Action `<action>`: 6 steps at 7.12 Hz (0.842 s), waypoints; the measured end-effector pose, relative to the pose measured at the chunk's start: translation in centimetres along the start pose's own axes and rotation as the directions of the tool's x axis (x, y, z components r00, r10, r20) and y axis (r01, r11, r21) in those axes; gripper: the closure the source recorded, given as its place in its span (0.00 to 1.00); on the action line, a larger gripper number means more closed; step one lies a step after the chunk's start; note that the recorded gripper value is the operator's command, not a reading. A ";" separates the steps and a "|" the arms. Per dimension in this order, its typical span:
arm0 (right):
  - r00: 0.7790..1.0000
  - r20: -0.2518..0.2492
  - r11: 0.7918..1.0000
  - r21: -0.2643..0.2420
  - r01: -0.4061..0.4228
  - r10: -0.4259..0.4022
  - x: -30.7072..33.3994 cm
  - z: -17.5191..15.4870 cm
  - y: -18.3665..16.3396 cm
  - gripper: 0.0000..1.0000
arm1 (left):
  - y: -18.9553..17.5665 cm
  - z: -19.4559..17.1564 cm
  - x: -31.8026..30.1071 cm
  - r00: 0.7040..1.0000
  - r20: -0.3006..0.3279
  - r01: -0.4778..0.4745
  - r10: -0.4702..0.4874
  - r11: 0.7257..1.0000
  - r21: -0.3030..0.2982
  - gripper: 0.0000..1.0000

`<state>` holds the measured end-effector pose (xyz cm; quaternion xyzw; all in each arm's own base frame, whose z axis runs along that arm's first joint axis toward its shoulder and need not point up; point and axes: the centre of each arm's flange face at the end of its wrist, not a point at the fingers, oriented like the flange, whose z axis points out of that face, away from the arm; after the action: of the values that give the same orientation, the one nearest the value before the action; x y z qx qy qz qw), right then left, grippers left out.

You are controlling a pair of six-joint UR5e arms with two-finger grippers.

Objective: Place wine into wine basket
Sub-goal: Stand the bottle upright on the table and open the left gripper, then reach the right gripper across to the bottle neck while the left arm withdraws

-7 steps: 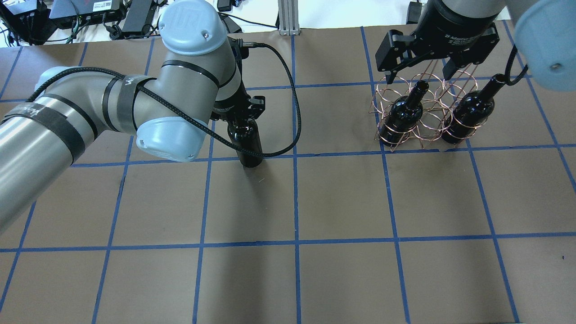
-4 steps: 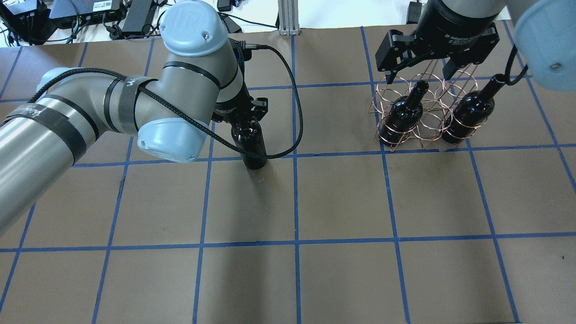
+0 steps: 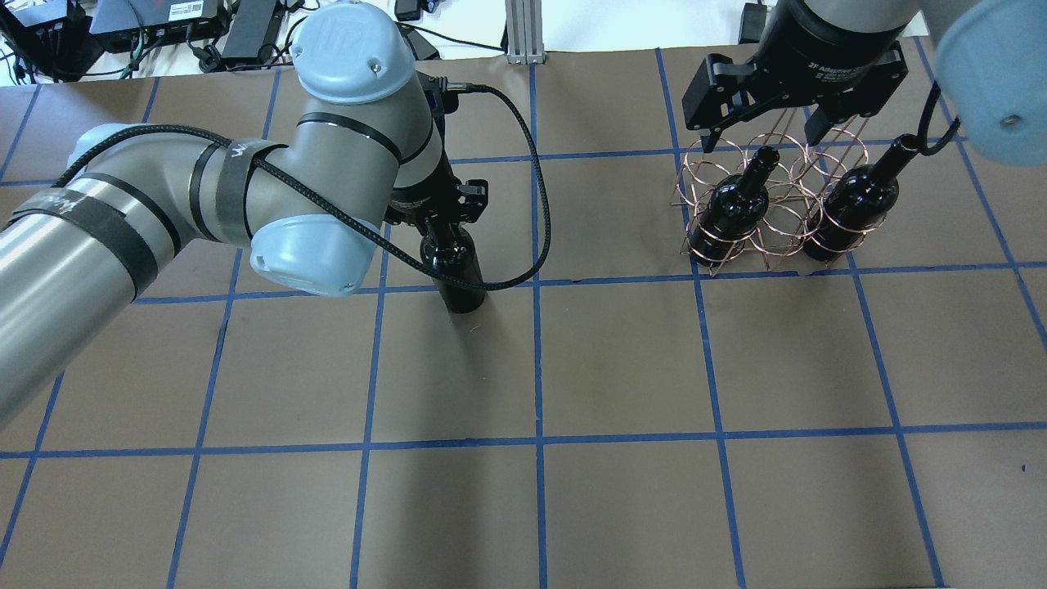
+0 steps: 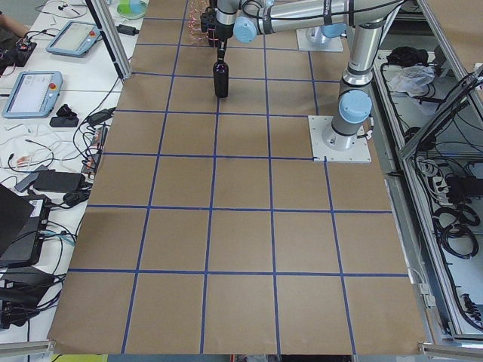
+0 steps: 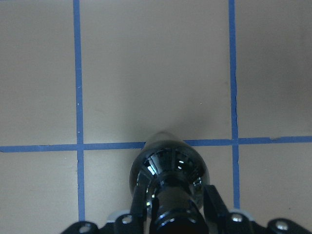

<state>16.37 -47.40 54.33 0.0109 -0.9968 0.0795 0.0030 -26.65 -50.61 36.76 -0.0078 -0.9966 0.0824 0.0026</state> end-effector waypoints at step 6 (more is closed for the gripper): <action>1.000 -0.005 1.000 -0.006 -0.001 0.001 0.0 -0.7 -1.0 0.00 | -1.2 -14.0 -2.3 0.998 -0.030 0.057 -0.060 0.994 -0.093 0.00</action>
<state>16.37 -48.30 55.17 0.0100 -0.9970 0.0763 0.0055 -24.29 -49.53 50.80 0.0198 -0.9989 0.0362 0.0210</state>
